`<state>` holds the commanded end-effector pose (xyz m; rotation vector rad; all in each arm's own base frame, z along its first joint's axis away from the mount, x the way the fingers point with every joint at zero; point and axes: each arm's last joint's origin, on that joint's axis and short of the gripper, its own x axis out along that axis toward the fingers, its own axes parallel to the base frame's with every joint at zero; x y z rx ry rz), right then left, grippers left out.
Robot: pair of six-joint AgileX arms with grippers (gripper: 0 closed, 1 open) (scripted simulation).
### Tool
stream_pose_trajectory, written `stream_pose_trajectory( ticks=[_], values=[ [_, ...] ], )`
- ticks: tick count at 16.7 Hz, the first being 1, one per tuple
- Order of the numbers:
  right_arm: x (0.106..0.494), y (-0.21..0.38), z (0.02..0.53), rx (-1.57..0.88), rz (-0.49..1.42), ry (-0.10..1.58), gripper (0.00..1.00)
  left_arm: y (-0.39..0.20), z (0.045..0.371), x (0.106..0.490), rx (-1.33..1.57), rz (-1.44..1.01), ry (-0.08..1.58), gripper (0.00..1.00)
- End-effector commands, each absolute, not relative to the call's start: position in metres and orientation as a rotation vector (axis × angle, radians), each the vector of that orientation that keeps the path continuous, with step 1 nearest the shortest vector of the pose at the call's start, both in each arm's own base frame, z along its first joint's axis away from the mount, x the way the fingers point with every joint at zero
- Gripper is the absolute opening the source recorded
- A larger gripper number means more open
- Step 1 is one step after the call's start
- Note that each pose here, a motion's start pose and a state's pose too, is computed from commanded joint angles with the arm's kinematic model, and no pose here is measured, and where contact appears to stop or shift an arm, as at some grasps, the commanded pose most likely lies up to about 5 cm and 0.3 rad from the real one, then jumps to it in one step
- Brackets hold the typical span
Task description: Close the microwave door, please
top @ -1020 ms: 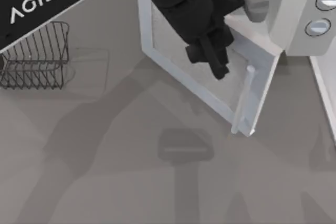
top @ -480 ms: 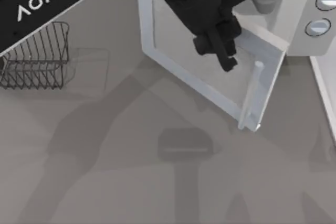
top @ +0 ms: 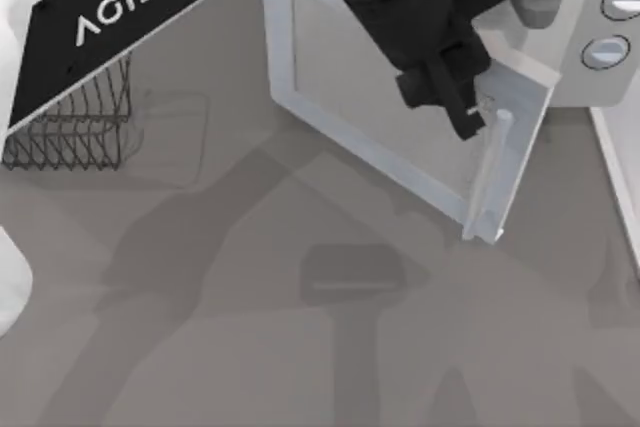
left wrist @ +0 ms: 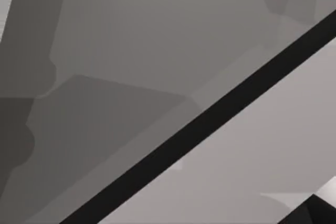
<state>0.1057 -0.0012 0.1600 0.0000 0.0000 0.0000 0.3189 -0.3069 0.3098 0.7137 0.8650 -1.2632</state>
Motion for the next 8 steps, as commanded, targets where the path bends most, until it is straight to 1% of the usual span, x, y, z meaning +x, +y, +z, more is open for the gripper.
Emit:
stream_pose_trajectory(
  ticks=[5,8],
  values=[
    [0.106,-0.001,0.16,0.0,0.0,0.0,1.0,-0.307,0.311,0.318,0.717,-1.26,0.858,0.0],
    [0.106,-0.001,0.16,0.0,0.0,0.0,1.0,-0.329,0.303,0.304,0.798,-1.269,0.849,0.0]
  ],
)
